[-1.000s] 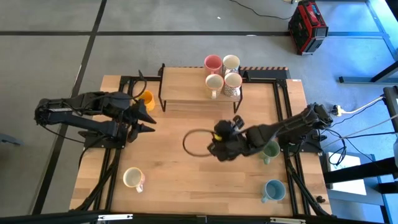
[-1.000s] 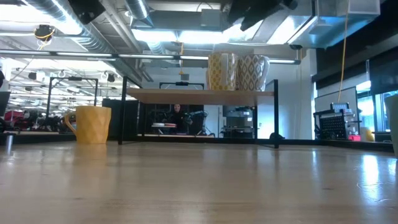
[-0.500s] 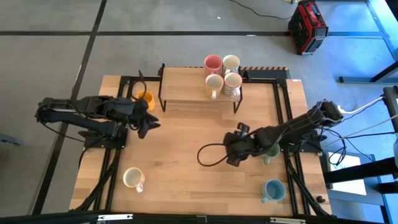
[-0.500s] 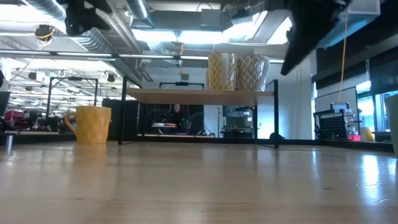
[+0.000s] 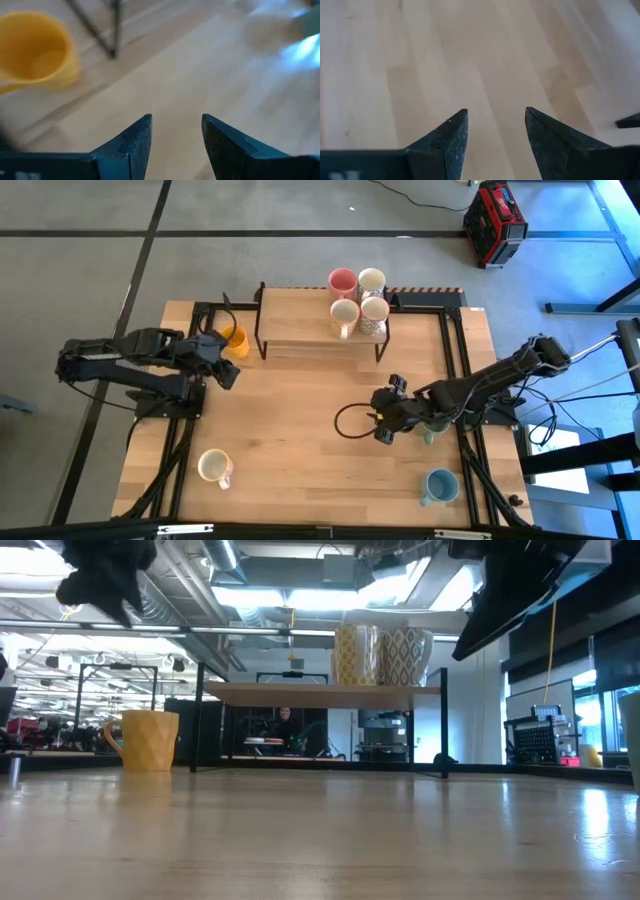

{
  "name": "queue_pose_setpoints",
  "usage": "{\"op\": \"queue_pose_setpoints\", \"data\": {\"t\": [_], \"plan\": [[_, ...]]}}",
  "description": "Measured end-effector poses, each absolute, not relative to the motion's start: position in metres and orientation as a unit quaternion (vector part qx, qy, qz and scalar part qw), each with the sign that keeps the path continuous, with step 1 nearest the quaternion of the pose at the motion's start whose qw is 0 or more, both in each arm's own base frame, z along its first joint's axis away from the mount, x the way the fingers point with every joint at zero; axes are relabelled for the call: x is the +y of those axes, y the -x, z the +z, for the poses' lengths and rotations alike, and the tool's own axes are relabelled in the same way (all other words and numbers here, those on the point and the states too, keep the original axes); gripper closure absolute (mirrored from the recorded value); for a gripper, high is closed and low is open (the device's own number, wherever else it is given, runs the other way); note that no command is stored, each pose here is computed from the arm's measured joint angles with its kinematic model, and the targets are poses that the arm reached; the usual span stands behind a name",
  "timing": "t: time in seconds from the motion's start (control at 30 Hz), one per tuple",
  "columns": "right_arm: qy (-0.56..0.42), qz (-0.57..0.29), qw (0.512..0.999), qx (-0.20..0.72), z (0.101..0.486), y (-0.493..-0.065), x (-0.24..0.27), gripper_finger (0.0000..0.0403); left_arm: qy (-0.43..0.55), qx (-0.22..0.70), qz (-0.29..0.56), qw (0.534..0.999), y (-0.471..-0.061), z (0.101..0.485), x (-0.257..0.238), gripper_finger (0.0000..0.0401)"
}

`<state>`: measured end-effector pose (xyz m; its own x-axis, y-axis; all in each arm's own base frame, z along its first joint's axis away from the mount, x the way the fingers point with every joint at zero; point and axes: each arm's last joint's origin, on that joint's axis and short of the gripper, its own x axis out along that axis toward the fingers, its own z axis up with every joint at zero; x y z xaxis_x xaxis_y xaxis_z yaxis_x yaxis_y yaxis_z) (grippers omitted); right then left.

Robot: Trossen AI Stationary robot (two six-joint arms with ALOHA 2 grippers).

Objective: Place coffee mugs
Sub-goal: Put the yellow mug on the shelf

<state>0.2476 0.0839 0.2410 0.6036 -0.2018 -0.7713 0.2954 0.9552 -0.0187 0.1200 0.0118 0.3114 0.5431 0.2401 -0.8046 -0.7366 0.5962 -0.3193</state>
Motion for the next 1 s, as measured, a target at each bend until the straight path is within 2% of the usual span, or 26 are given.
{"op": "queue_pose_setpoints", "data": {"t": [0.2,0.5,0.7,0.87,1.0], "plan": [[-0.062,-0.163,0.887,0.427,0.234,-0.249,0.073,0.0217,0.254,0.462,0.344,0.777,-0.121,0.298,0.032,0.0234],[-0.110,-0.246,0.860,0.434,0.218,-0.251,0.034,0.0217,0.165,0.577,0.313,0.737,-0.133,0.279,0.079,0.0234],[-0.149,-0.246,0.841,0.459,0.207,-0.247,0.023,0.0217,0.202,0.545,0.379,0.720,-0.122,0.279,0.109,0.0234],[-0.127,-0.215,0.845,0.473,0.206,-0.246,0.025,0.0217,0.259,0.492,0.446,0.702,-0.114,0.279,0.130,0.0234],[-0.113,-0.203,0.847,0.479,0.206,-0.246,0.025,0.0217,0.273,0.509,0.461,0.674,-0.114,0.269,0.144,0.0234]]}}
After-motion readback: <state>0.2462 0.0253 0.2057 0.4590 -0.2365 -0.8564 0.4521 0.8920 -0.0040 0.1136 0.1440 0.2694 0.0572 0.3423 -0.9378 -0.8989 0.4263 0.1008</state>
